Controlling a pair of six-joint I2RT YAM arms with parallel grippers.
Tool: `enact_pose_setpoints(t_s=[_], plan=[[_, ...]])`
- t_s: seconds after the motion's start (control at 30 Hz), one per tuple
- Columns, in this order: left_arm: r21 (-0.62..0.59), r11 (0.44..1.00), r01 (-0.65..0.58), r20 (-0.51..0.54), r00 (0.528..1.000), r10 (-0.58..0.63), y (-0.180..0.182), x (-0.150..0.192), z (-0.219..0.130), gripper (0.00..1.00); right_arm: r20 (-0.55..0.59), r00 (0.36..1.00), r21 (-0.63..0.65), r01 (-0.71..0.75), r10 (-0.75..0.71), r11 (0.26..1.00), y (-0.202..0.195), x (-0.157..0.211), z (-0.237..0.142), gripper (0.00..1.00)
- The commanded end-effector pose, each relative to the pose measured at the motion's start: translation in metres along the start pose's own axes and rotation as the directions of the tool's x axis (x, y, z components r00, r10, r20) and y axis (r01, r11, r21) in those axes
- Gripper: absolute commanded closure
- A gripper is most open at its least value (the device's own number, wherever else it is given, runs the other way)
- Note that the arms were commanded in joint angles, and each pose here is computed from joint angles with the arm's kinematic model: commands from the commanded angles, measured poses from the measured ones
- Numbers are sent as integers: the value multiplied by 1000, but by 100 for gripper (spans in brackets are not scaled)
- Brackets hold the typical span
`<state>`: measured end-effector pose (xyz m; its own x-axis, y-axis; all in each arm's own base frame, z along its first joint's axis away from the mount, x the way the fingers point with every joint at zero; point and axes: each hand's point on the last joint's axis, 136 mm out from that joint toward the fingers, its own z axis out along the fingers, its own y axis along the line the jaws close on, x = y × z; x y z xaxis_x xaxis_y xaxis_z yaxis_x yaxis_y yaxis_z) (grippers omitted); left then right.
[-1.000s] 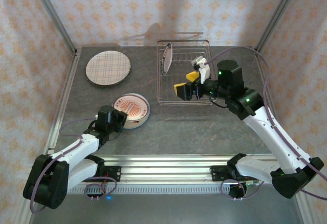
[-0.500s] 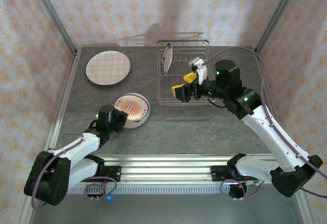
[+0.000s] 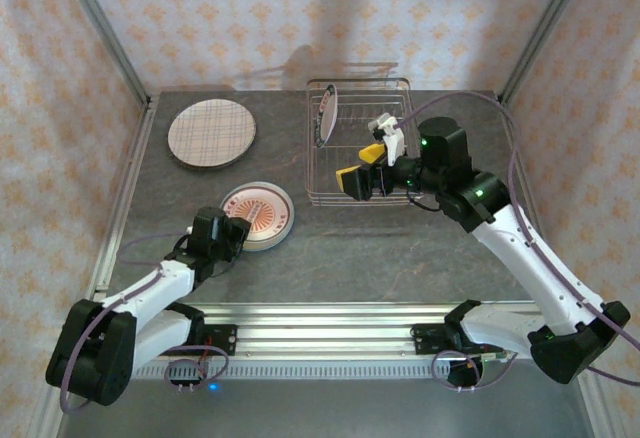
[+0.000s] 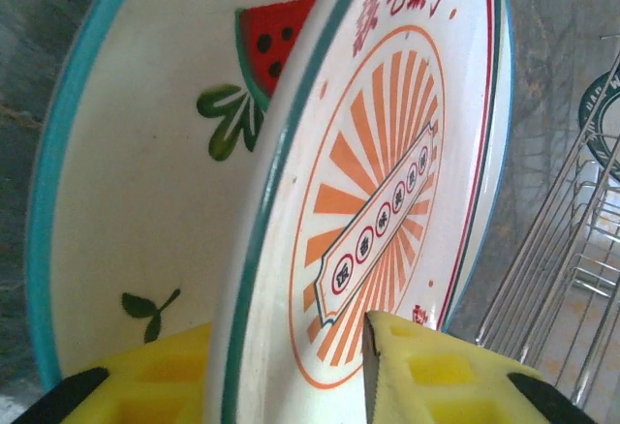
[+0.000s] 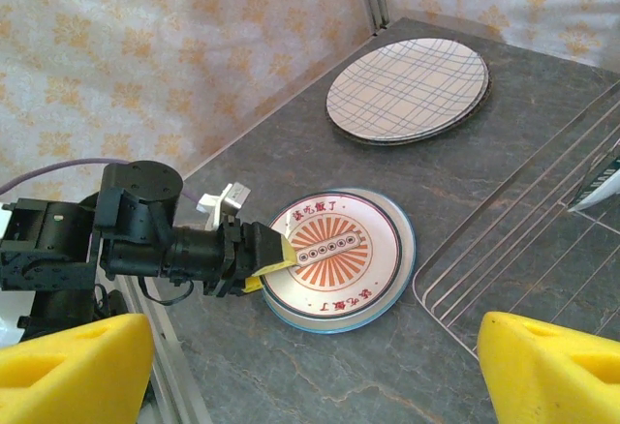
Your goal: Unload the plates from the dish rack
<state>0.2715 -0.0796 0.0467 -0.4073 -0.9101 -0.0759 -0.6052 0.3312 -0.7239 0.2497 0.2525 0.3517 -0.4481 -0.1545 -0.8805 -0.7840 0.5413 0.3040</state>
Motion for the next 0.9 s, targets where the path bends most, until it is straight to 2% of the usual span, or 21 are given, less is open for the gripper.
enact_pose_setpoints(t_s=[0.0, 0.87], plan=[[0, 1000, -13, 7, 1000, 13, -10, -3, -7, 63, 22, 1000, -14, 3, -3, 1000, 6, -10, -3, 13], [-213, 974, -82, -75, 995, 67, 5, 3, -8, 44, 18, 1000, -3, -8, 8, 1000, 3, -11, 0, 13]])
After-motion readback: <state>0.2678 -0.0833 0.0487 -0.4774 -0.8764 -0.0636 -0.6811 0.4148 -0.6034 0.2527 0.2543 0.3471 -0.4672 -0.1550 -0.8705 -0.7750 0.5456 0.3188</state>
